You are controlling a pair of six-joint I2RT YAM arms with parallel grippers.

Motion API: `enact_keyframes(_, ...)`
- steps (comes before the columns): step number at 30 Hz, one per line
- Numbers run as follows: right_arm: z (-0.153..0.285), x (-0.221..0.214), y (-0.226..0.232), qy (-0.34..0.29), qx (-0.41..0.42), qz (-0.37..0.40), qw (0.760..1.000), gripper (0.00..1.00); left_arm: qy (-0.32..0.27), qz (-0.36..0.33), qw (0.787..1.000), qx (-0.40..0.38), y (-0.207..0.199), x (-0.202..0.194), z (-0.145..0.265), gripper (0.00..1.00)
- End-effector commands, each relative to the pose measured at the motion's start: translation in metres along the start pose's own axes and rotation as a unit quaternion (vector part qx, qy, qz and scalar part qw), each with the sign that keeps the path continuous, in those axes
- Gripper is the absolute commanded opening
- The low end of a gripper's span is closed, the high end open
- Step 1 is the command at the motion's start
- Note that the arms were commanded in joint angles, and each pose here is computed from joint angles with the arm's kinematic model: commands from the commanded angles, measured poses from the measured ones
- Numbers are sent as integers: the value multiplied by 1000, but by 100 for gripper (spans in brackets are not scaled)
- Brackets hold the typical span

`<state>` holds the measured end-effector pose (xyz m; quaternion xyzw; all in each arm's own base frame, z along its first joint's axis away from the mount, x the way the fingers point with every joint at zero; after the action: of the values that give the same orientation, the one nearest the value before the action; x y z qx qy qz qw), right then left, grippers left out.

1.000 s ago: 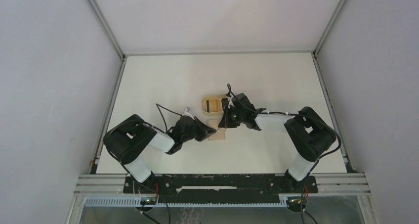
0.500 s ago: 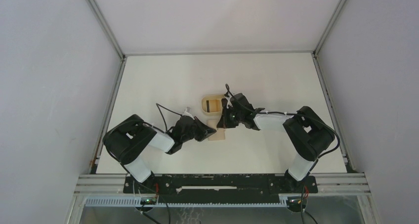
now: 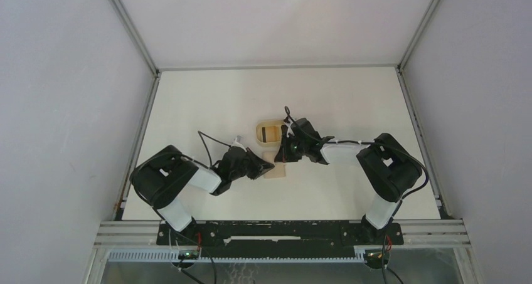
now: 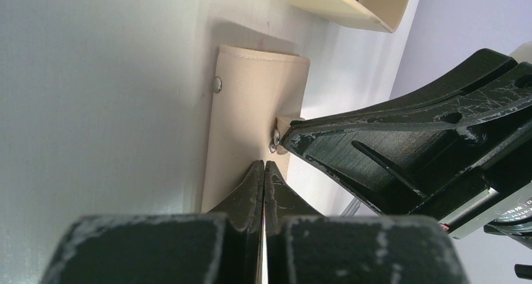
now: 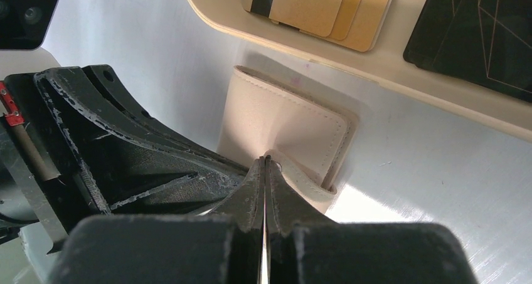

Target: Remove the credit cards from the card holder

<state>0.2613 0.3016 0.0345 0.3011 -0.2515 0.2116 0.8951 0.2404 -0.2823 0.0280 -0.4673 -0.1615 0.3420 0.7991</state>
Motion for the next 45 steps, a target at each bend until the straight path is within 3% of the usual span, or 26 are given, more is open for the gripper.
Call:
enact_keyframes(1,-5,-6,-9,14,-25,16,999,0,-20,-17,999,19,11,10,4,0)
enact_keyframes(18,-12,-45,-17,53,-38,10,998,0,-30,-16,999,32,19,14,7,0)
enact_keyframes(32,9,-38,-26,36,-43,3,998,0,-51,-30,997,57,25,22,9,0)
enact_keyframes(45,-1,-31,1,13,6,-10,1000,0,-55,-34,995,70,29,24,8,0)
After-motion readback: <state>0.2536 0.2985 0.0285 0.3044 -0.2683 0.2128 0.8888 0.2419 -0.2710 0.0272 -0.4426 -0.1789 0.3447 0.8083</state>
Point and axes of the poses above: each gripper's point midway between its finger pads, its own z axis back along the fingers, its own y axis along the line the jaws close on, x = y × z, the point moved 1 cm from there along z, back along the fingers, and after that the axes turned 15 degrees about z, right-handed, at the moved point
